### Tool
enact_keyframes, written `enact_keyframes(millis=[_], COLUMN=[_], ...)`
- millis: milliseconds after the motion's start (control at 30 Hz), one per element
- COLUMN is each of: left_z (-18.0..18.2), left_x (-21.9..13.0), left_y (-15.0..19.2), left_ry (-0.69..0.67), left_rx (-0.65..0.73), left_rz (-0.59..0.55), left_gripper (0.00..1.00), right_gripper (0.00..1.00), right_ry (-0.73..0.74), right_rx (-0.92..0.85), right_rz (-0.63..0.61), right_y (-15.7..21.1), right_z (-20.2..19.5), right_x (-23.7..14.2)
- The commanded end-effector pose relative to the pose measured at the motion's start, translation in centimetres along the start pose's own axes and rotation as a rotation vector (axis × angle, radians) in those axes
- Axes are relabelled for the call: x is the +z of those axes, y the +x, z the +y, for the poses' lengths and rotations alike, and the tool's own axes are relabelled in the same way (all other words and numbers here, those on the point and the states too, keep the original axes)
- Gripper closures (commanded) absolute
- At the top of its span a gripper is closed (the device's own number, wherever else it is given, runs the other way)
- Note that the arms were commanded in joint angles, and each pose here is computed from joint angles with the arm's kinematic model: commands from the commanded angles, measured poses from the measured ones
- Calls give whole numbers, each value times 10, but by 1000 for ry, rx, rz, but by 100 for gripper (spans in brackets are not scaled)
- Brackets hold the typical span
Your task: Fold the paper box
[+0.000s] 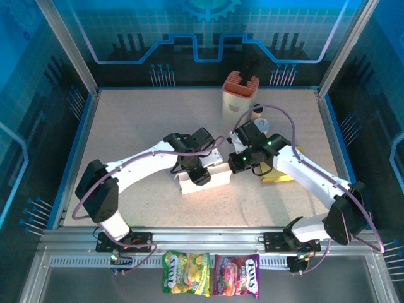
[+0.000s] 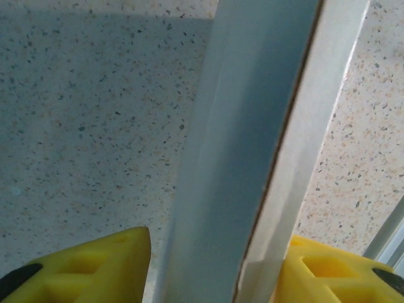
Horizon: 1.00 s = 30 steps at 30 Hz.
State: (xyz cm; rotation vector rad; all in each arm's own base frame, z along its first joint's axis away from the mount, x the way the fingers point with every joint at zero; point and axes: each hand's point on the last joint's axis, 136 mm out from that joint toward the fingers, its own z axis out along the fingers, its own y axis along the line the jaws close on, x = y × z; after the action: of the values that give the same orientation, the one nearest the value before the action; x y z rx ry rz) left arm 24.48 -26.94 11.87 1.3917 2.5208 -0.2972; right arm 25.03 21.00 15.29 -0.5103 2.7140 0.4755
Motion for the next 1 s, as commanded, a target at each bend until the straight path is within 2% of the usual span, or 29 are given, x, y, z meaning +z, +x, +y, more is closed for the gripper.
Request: enact_keyframes(millis=[0,167,367,667,833,967], left_z=[-5,-5,0,26,26,24], left_x=[-21,-17,-24,-67,-91,-102], left_y=[-13,-8,-14,-21,2,39], left_ry=[20,25,9,-9,-35,-96], left_rx=[-26,-37,-70,-342,-440,-499], left_rz=[-88,-63,-88,-201,-192,-142], left_gripper=[48,47,47,49,52,55], right_gripper=[100,100,100,100,100,100], right_ry=[32,45,55,92,111,112], right_rx=[-46,-64,-96,-105,-89,-66], right_rz=[-7,-4,-22,-48,-64,-67], right_y=[8,15,18,18,13,9], right_z=[-1,-2,-1,-2,0,3], right_x=[4,10,11,10,6,4])
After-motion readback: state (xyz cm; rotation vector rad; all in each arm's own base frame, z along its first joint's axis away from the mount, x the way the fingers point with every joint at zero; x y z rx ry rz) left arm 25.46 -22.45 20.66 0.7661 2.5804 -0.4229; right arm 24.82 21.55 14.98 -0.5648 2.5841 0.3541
